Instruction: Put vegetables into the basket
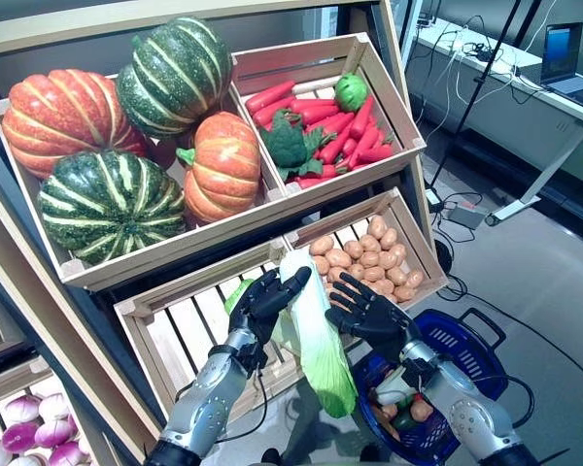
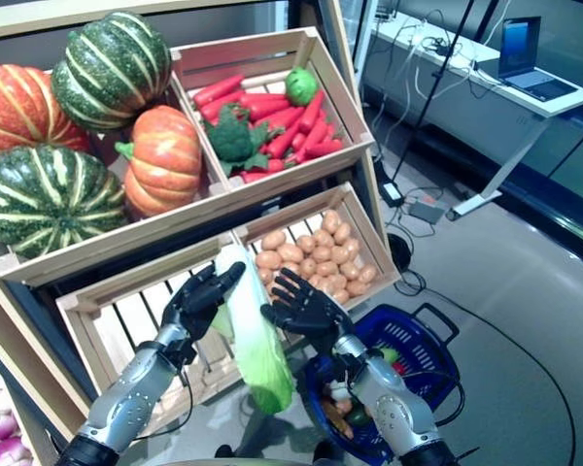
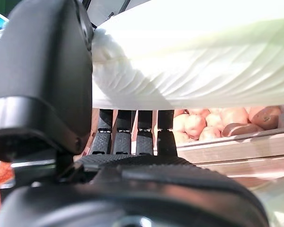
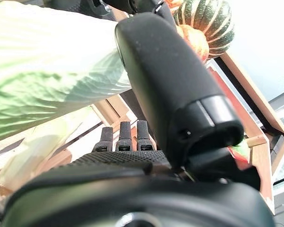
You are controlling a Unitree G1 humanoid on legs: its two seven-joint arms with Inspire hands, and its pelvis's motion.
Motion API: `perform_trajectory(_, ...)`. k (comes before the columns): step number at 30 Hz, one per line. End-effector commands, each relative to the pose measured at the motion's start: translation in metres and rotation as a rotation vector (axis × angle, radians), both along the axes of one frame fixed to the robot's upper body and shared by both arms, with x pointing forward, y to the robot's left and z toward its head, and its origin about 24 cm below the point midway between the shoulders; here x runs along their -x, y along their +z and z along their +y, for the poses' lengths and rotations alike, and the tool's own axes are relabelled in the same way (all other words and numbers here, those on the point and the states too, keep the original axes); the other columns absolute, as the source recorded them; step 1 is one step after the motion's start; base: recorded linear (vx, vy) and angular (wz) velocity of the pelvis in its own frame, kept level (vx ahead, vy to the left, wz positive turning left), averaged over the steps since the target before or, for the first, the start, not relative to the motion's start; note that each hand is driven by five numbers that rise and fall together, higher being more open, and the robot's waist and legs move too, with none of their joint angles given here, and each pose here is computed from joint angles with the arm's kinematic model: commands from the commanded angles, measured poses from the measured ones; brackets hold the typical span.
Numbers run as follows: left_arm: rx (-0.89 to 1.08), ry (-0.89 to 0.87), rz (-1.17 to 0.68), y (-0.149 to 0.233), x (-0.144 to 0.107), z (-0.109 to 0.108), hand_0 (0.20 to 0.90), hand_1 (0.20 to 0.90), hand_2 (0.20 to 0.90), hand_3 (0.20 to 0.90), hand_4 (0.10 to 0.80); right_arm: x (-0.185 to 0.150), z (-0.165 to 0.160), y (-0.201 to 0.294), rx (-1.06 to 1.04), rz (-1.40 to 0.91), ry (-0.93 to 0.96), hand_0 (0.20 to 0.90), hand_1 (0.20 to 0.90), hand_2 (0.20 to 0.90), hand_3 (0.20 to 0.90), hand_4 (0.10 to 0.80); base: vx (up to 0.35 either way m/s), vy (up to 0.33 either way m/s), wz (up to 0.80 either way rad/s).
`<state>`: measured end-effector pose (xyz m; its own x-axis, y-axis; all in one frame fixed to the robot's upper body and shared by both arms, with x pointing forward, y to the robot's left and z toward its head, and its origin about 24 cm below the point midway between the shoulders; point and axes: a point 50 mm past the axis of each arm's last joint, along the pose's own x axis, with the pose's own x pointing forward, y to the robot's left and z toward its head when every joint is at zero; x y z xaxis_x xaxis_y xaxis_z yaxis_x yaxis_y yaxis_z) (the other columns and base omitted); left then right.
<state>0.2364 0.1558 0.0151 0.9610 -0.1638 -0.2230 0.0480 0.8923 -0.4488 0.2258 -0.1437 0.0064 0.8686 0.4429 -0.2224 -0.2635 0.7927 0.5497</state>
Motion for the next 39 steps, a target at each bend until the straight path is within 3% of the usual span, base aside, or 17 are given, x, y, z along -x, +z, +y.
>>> perform_trajectory(1,0.068,-0.025,-0.286,0.055,-0.022,-0.004,0.3,0.3,0.3,0.3,0.4,-0.017,-0.013,0.044,-0.12,-0.23,-0.121,0.9,0.9,0.9,0.9,0.8,0.0,0.0,0.0)
perform_trajectory(13,-0.005,-0.054,-0.309,0.057,-0.026,-0.001,0.3,0.3,0.3,0.3,0.4,-0.014,-0.013,0.034,-0.094,-0.172,0.037,0.9,0.9,0.9,0.9,0.8,0.0,0.0,0.0)
perform_trajectory(28,-0.116,-0.136,-0.394,0.068,-0.031,-0.004,0.3,0.3,0.3,0.3,0.4,-0.004,-0.007,0.022,0.101,-0.118,0.308,0.9,0.9,0.9,0.9,0.8,0.0,0.0,0.0)
perform_trajectory(39,-0.116,-0.151,-0.443,0.076,-0.032,-0.011,0.3,0.3,0.3,0.3,0.4,-0.002,-0.012,0.008,0.216,-0.029,0.263,0.9,0.9,0.9,0.9,0.8,0.0,0.0,0.0)
